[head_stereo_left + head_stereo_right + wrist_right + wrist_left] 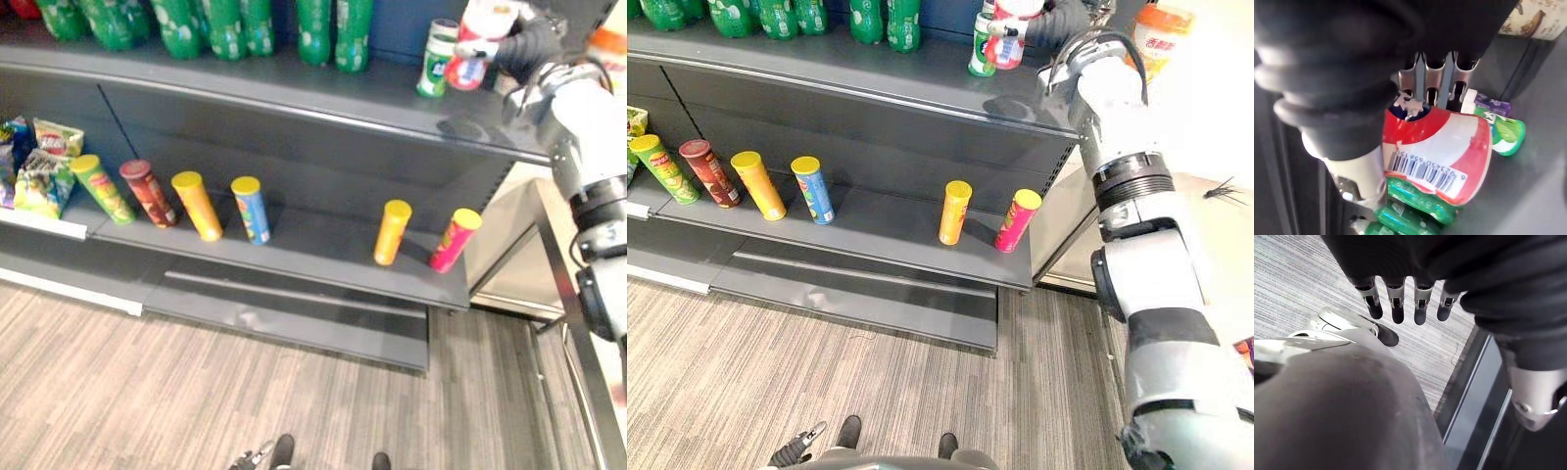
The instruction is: Put the gum and the chips on the shelf.
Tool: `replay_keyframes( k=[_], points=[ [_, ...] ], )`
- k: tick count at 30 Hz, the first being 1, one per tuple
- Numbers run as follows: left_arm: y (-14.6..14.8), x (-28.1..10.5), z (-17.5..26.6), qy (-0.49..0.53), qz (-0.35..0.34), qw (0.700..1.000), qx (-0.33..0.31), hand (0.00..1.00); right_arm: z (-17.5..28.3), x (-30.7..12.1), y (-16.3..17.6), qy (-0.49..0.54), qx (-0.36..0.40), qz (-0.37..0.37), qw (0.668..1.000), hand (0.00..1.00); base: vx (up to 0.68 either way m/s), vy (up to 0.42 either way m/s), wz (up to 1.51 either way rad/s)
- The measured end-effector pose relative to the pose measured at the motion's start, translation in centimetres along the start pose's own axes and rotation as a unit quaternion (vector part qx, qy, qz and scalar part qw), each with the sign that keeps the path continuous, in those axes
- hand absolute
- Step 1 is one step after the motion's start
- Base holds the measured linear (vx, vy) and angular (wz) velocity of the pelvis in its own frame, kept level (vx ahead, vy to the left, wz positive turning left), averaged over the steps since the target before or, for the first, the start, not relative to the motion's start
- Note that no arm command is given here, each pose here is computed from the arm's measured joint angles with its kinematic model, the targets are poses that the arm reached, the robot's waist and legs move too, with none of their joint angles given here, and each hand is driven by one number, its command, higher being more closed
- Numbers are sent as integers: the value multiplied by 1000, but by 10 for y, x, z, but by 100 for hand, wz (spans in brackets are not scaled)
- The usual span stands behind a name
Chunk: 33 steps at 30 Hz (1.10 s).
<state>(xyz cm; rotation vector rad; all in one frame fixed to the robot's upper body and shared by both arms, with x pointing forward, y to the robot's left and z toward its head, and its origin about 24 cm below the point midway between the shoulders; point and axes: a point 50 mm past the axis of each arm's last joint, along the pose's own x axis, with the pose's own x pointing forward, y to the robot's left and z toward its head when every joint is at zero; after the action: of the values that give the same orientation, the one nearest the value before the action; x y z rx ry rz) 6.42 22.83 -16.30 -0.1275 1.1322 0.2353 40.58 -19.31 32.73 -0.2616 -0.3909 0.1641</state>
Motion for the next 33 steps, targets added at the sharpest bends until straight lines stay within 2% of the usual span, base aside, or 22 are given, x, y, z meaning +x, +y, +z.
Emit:
replay_keyframes(
  k=[13,23,27,28,33],
  points=[
    [-7,3,7,-7,-13,1000,20,0,-19,5,24,45,-55,38,997,100,3,-1,1],
    [-9,4,13,-12,-18,999,27,0,-17,6,22,35,-43,25,998,100,5,-2,3],
    [-9,4,13,-14,-17,1000,10,0,-16,6,21,32,-37,19,999,100,0,0,0],
    [-10,4,14,-16,-18,1000,11,0,-16,6,22,29,-34,17,999,0,0,0,0],
    [-10,4,14,-16,-18,1000,11,0,-21,7,26,35,-28,12,999,0,0,0,0]
  ],
)
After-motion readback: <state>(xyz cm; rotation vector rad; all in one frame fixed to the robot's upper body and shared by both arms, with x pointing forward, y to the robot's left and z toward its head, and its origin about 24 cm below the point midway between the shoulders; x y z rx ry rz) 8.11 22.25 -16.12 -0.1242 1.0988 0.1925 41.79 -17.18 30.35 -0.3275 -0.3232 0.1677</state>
